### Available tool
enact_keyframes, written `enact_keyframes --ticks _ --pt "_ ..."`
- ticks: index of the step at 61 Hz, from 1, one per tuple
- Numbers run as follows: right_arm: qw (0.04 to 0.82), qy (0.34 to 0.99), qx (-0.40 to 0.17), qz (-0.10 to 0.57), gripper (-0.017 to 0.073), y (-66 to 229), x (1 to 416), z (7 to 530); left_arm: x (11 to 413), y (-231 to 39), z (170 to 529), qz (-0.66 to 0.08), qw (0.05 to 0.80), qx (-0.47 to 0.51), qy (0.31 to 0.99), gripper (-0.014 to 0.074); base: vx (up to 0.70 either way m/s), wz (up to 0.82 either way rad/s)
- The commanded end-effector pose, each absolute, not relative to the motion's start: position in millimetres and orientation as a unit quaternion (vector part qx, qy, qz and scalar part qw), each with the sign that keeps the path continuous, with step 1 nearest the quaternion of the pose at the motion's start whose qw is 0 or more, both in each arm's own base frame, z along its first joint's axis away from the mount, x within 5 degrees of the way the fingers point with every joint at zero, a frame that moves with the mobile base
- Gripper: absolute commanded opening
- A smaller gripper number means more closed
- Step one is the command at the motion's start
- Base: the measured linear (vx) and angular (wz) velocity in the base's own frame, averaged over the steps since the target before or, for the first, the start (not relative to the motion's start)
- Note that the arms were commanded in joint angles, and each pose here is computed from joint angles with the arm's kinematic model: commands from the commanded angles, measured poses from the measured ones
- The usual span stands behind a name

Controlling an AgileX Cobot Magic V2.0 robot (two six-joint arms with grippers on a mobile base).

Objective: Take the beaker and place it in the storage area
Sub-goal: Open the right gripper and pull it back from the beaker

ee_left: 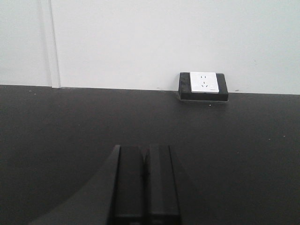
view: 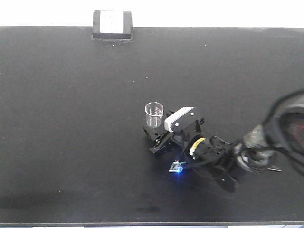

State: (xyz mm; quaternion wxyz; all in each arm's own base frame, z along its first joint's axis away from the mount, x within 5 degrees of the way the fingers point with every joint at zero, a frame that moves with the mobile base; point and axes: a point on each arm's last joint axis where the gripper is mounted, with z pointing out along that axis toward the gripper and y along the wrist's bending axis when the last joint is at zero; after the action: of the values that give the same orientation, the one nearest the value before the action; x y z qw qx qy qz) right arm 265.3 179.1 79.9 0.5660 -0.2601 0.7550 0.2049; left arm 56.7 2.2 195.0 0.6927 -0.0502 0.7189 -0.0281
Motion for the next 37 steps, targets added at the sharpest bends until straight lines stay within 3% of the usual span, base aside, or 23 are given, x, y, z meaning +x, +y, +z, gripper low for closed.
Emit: enact_keyframes --ticks 1,20,37 --pt "0.643 0.69 -0.244 0.223 0.0593 180 268 118 56 1 196 -0.04 0.721 -0.046 0.691 -0.0008 0.0 0.0" --pt "0.645 0.688 -0.248 0.223 0.0592 159 233 149 56 1 196 -0.04 0.721 -0.046 0.691 -0.0008 0.0 0.0" --pt "0.66 0.687 -0.223 0.207 0.0574 124 188 219 56 1 196 -0.04 0.721 -0.046 0.691 -0.0008 0.0 0.0"
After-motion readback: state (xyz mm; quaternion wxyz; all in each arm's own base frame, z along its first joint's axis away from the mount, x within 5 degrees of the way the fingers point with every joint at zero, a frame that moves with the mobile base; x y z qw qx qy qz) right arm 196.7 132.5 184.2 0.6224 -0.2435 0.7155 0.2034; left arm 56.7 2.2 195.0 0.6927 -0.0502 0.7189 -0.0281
